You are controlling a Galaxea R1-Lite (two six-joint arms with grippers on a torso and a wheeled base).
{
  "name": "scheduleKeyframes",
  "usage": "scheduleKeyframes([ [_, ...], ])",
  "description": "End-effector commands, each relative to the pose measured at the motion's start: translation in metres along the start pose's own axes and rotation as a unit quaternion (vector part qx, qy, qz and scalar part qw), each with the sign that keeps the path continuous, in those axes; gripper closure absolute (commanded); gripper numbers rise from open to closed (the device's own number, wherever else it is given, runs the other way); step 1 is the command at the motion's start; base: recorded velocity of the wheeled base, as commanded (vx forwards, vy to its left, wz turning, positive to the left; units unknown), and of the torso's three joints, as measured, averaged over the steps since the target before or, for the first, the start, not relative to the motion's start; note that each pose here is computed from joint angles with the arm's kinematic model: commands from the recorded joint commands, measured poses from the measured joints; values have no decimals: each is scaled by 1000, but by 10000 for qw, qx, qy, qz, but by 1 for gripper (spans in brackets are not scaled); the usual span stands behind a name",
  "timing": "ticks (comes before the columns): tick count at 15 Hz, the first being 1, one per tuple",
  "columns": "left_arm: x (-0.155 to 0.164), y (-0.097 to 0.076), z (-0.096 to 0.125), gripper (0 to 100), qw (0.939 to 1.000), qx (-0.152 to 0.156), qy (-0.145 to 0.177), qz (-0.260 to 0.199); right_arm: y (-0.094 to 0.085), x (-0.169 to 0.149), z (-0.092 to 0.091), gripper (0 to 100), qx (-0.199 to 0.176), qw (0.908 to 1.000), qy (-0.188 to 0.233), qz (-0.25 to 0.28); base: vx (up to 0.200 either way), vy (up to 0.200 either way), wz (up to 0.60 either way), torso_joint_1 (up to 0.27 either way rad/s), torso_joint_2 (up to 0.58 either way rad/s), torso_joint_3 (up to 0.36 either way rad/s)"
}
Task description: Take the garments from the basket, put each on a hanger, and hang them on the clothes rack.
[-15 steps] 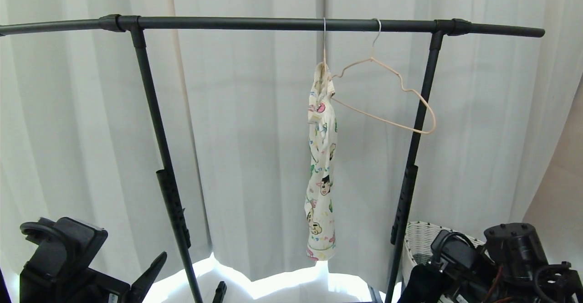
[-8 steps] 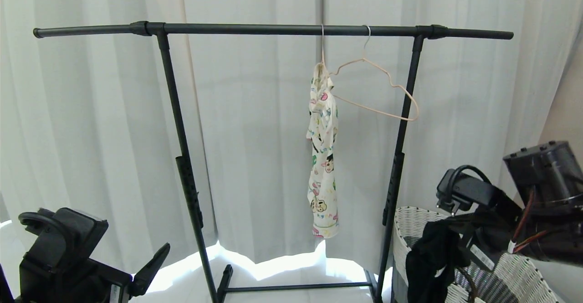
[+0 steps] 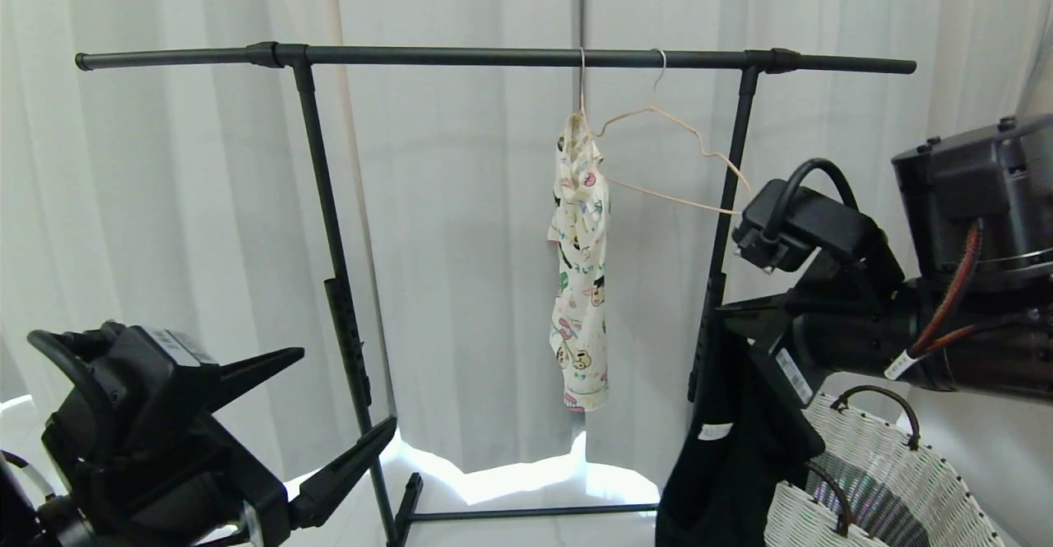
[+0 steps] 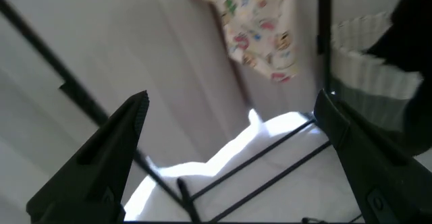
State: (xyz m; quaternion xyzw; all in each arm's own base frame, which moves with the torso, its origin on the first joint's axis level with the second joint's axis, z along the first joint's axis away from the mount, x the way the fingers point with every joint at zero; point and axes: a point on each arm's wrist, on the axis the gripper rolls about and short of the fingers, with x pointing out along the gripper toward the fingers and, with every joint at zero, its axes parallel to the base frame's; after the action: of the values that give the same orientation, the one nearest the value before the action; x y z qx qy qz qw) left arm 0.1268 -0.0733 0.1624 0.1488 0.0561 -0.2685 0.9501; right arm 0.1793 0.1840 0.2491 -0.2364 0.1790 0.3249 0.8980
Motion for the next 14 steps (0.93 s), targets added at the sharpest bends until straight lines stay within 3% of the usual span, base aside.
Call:
scheduleKeyframes([
  [1, 14, -15, 12, 0, 9985, 65, -105, -541, 17, 15, 22, 100, 12, 9995, -201, 252, 0, 0, 0, 0, 0, 0],
  [3, 16, -33, 15, 0, 9942, 12, -144, -1062, 21, 21, 35, 100, 1, 9989, -346, 309, 0, 0, 0, 0, 0, 0],
  [5, 21, -52, 20, 0, 9861, -511, -66, -1582, 27, 27, 46, 100, -26, 9982, -458, 382, 0, 0, 0, 0, 0, 0],
  [9, 54, -67, 36, 0, 9780, -1189, 104, -1711, 35, 28, 53, 100, -12, 9972, -555, 497, 0, 0, 0, 0, 0, 0],
  [10, 67, -70, 29, 0, 9790, -1172, 324, -1635, 38, 27, 54, 100, -7, 9967, -586, 557, 0, 0, 0, 0, 0, 0],
  [14, 111, -82, 27, 0, 9789, -1123, 607, -1594, 42, 24, 57, 100, 27, 9958, -665, 629, 0, 0, 0, 0, 0, 0],
])
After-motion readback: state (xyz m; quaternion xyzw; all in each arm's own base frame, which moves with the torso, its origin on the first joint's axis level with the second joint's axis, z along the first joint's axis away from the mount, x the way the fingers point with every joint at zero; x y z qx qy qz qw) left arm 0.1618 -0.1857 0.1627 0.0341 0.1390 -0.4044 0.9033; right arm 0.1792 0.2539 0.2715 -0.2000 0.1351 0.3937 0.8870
